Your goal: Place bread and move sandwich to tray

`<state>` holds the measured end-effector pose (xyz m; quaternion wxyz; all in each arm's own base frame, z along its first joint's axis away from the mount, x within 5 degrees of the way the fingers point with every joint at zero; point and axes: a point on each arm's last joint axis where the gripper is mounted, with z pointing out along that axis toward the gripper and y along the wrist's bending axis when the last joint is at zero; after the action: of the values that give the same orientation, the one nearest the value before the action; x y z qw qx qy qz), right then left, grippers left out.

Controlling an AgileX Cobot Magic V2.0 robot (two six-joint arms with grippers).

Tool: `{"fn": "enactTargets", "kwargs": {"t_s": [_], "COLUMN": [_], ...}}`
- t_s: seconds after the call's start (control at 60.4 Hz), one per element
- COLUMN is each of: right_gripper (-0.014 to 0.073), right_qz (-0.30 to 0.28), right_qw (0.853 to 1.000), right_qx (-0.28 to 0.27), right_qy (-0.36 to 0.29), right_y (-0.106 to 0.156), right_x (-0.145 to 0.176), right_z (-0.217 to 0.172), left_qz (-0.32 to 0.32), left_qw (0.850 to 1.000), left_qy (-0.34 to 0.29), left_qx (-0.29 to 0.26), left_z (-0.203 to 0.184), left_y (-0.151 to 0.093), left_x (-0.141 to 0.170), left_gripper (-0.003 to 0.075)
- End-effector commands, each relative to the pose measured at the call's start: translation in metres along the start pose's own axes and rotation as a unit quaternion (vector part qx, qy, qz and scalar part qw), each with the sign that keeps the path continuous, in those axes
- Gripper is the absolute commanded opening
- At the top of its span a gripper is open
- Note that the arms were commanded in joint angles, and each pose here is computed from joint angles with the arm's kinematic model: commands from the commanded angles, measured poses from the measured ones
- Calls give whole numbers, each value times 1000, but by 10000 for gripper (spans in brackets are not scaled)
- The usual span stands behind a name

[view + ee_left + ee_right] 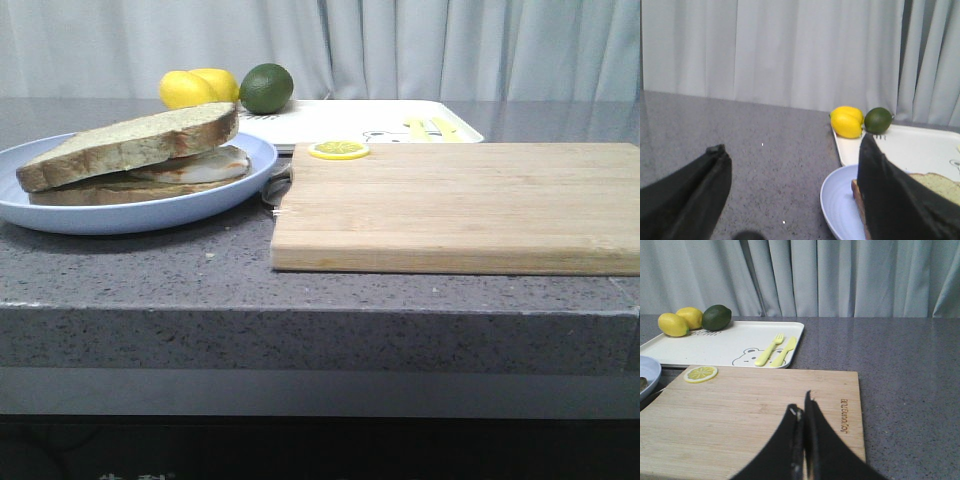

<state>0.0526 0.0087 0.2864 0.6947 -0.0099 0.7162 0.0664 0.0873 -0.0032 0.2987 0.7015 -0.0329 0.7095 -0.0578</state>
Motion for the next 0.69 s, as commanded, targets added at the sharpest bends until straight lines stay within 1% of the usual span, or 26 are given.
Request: {"fn": "enactTargets", "kwargs": {"t_s": [0.0,0.05,0.083,0.199,0.381,0.563,0.612,0.678], "right_gripper": [-57,-57,-57,-57,-57,-57,-57,-57], "right_qz": [3,3,3,3,3,3,3,3], "right_qw": [999,999,999,999,999,999,999,999], "right_qx": [8,8,8,8,8,8,8,8], "right_qy": [-47,-47,-47,-47,-47,-47,-47,-47], "right_y": [-1,-1,-1,-1,-1,-1,-1,-1], "right_x": [-15,-15,-15,-15,-15,-15,-15,-15], "right_z": [-1,-1,-1,-1,-1,-1,-1,-1], "left_qz": [-14,-14,-15,-17,-19,-25,-23,-19], "left_qw": [1000,999,997,987,969,941,935,931], "left_qy": [-6,33,76,160,246,337,355,363], "left_qx": [-4,-6,-7,-10,-9,-5,2,13], "left_z": [17,29,43,77,128,179,188,199], "left_y": [-1,-1,-2,-3,-5,-7,-11,-18], "left_x": [-15,-14,-12,-11,-17,-8,-6,-5], "left_gripper": [526,526,526,526,526,526,526,526]}}
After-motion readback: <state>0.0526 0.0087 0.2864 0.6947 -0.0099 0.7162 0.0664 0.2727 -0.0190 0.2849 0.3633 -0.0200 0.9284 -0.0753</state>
